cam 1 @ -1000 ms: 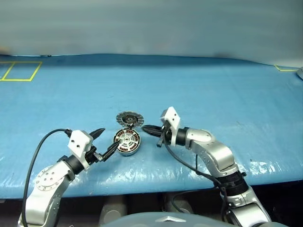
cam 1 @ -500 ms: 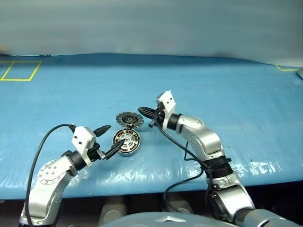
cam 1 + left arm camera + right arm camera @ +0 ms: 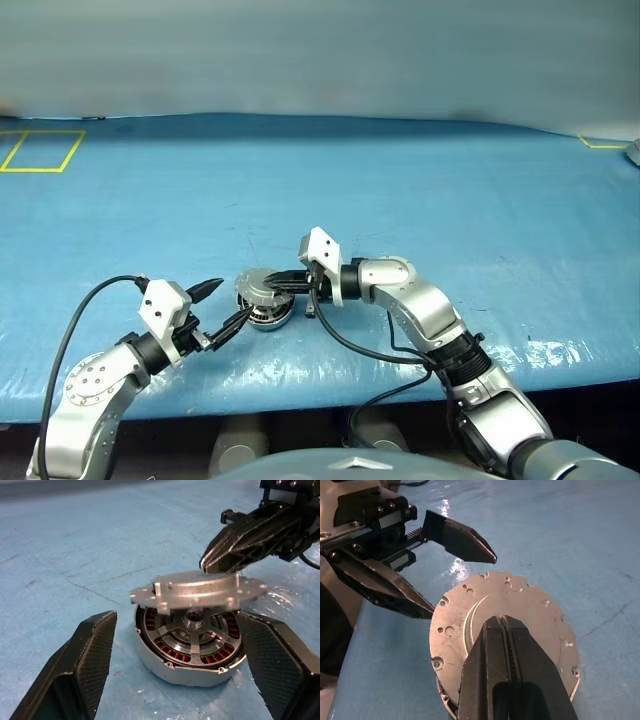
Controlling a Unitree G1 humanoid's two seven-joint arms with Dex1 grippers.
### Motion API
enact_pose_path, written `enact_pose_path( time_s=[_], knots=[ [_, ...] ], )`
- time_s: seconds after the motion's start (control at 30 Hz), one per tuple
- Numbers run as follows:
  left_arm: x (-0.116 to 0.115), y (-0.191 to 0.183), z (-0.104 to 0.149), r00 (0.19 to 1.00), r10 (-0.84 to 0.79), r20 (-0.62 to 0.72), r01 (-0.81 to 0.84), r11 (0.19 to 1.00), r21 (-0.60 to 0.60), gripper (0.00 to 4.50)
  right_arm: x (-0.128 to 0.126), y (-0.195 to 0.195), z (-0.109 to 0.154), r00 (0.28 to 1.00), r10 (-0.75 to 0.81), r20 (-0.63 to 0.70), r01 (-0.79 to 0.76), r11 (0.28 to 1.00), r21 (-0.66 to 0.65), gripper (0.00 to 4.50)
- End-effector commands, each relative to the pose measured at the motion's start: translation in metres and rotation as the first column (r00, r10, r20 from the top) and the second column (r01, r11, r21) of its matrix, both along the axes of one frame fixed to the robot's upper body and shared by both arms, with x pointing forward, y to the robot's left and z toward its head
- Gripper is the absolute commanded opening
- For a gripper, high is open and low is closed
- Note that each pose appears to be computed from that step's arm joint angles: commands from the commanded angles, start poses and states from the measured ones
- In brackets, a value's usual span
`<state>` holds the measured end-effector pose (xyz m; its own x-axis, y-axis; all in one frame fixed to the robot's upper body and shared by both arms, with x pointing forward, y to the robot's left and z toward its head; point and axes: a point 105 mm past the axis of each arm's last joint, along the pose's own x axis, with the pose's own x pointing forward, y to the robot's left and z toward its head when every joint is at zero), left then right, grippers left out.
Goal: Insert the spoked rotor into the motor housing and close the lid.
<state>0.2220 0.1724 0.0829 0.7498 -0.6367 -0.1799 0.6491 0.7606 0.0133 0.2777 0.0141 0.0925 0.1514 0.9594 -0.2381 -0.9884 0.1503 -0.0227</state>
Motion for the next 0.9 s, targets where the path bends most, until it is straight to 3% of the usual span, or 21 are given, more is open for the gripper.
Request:
enact_pose_path(
  time_s=[0.03,0.13,0.27,0.43,0.63,0.9],
  knots=[
    [0.002,-0.011,0.016,0.997,-0.034,0.064,0.034,0.999,0.005,4.1,-0.002,0.004,-0.014,0.999,-0.017,0.045,0.019,0.998,-0.052,0.04],
    [0.003,-0.013,0.012,0.998,-0.044,0.055,0.043,0.999,0.027,4.1,0.006,0.002,-0.024,0.994,-0.112,0.011,0.112,0.993,-0.033,0.04],
    [0.006,-0.016,0.012,0.997,-0.052,0.057,0.051,0.998,0.026,4.1,-0.006,0.002,-0.026,0.996,-0.084,-0.029,0.084,0.996,0.004,0.04],
    [-0.002,-0.017,0.009,0.993,-0.112,0.023,0.11,0.992,0.067,4.1,-0.013,-0.006,-0.046,0.997,-0.037,0.067,0.047,0.989,-0.14,0.04],
    [-0.018,0.01,-0.007,0.99,-0.12,-0.08,0.134,0.971,0.197,4.1,-0.01,-0.001,-0.038,0.997,-0.07,0.046,0.073,0.995,-0.074,0.04],
    [-0.014,0.018,-0.001,0.998,-0.058,-0.038,0.063,0.983,0.174,4.1,-0.011,0.0,-0.04,0.995,-0.017,0.095,0.028,0.992,-0.12,0.04]
  ],
)
